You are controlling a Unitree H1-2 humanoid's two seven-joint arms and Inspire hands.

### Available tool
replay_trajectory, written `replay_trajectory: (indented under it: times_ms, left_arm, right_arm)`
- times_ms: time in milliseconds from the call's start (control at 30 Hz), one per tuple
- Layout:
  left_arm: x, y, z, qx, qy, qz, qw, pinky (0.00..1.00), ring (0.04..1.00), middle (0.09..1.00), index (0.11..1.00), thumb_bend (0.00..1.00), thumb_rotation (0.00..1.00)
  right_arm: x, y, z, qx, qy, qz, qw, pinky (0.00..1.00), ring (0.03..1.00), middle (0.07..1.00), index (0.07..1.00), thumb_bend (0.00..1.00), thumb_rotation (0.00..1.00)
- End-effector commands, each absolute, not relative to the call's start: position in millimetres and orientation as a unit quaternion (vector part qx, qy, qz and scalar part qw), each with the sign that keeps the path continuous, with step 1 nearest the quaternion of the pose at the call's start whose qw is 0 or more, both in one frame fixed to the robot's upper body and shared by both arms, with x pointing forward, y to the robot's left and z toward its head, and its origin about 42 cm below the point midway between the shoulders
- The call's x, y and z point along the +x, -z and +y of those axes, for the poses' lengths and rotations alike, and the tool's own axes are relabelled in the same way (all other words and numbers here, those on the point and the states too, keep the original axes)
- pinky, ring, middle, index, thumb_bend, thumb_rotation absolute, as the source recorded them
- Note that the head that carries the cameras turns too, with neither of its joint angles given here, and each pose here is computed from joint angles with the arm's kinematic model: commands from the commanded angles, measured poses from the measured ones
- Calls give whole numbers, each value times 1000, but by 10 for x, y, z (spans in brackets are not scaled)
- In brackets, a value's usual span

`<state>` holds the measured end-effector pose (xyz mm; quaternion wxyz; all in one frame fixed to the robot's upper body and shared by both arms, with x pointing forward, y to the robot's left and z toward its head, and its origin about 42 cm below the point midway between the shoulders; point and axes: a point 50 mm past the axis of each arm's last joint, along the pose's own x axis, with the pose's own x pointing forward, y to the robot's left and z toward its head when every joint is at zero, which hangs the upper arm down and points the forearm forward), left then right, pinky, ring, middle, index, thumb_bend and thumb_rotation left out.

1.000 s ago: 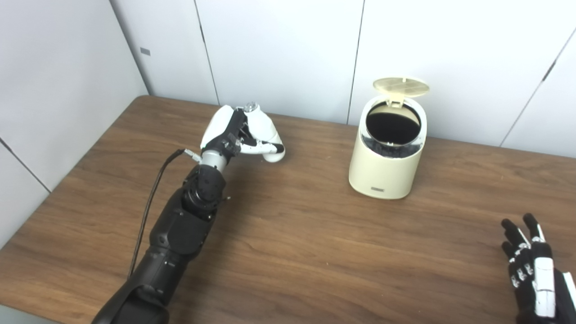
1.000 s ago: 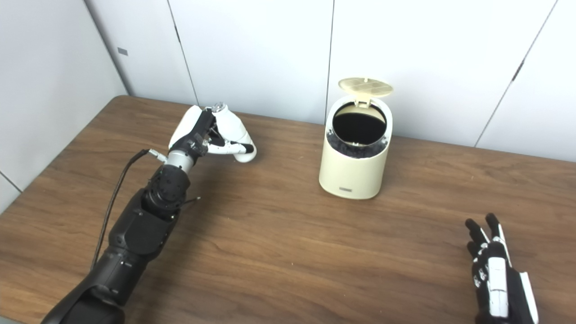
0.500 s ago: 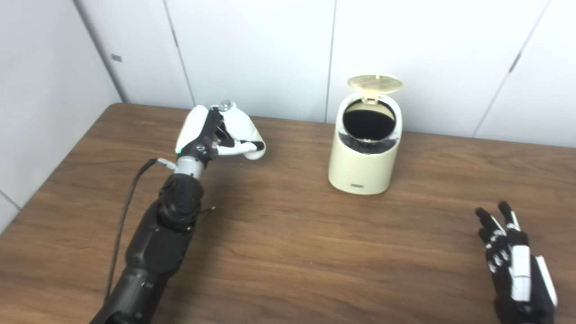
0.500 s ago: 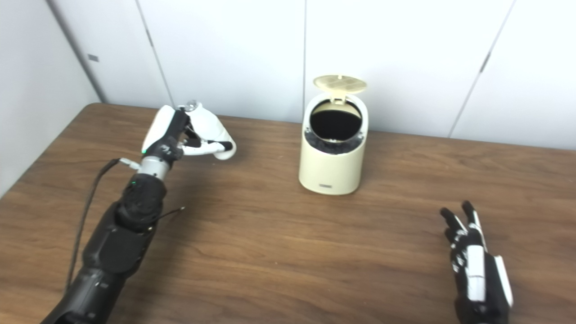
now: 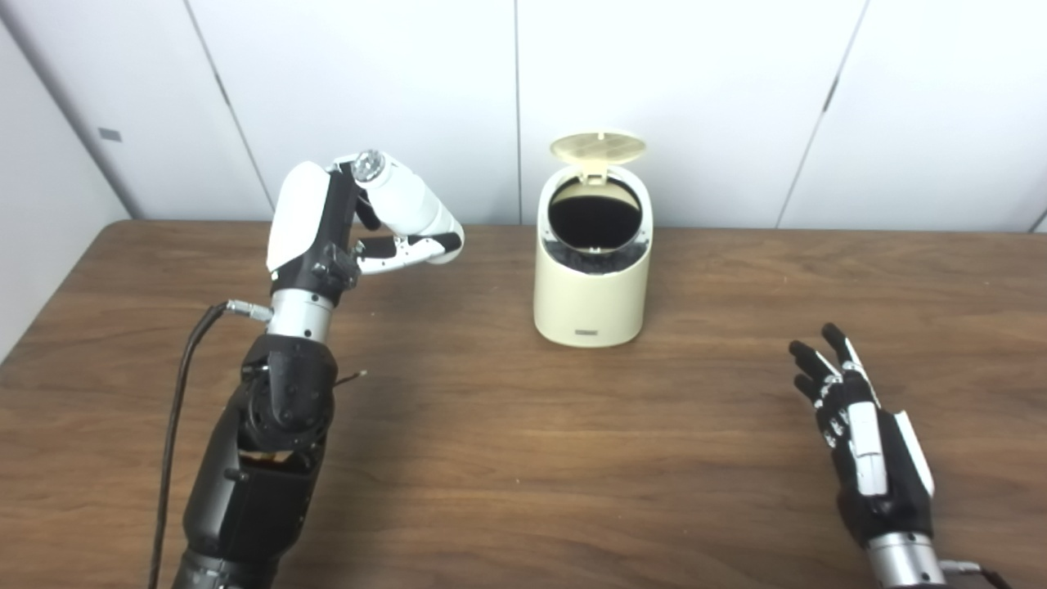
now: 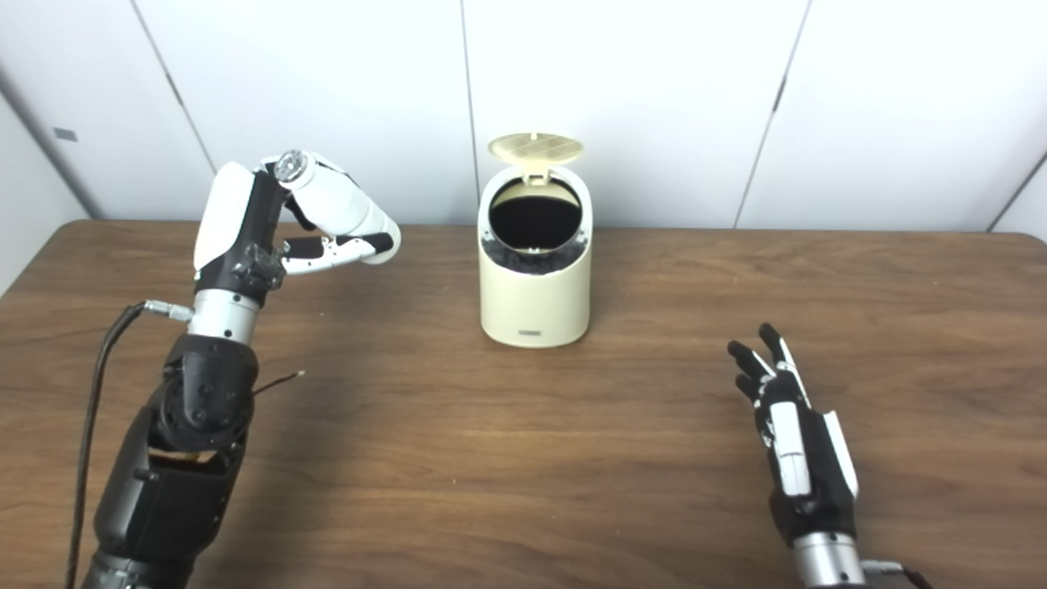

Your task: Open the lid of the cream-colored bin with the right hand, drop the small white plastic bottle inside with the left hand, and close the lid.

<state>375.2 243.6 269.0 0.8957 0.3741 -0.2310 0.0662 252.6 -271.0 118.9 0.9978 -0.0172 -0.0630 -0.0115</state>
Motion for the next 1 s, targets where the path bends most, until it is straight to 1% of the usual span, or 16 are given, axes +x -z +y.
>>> replay_trajectory:
  times_ms: [0,167,233,400,600,733,867,967]
  left_arm:
    - [3766,-3039,2303,375,-76,-297,875,356,413,485,491,503,0]
    - [3766,-3139,2114,372,-70,-322,867,327,395,492,490,502,0]
    - [3777,-3176,2039,370,-68,-333,864,325,394,493,490,502,0]
    - [3806,-3237,1866,373,-66,-350,857,333,391,491,490,502,0]
    - [3837,-3223,1690,359,-59,-369,855,378,419,503,485,502,0]
    - [3869,-3163,1615,353,-51,-389,849,371,404,493,496,502,0]
    - [3903,-3092,1567,357,-42,-410,838,379,403,504,492,501,0]
    - [3921,-3042,1546,355,-35,-415,837,382,405,502,492,502,0]
  right_arm:
    - [2473,-1014,-2652,-1,16,-46,999,936,940,879,954,622,939]
    - [2486,-982,-2652,-7,20,-43,999,925,935,876,954,623,954]
    - [2495,-969,-2654,-7,19,-44,999,932,934,872,953,618,946]
    - [2488,-948,-2666,-14,15,-42,999,936,939,879,960,627,973]
    - [2488,-912,-2672,-10,14,-42,999,946,944,884,964,625,967]
    - [2492,-902,-2662,-12,12,-46,999,944,945,888,965,621,969]
    - [2496,-903,-2648,-13,12,-48,999,941,937,878,967,629,962]
    - [2500,-909,-2639,-11,13,-47,999,944,935,879,967,627,956]
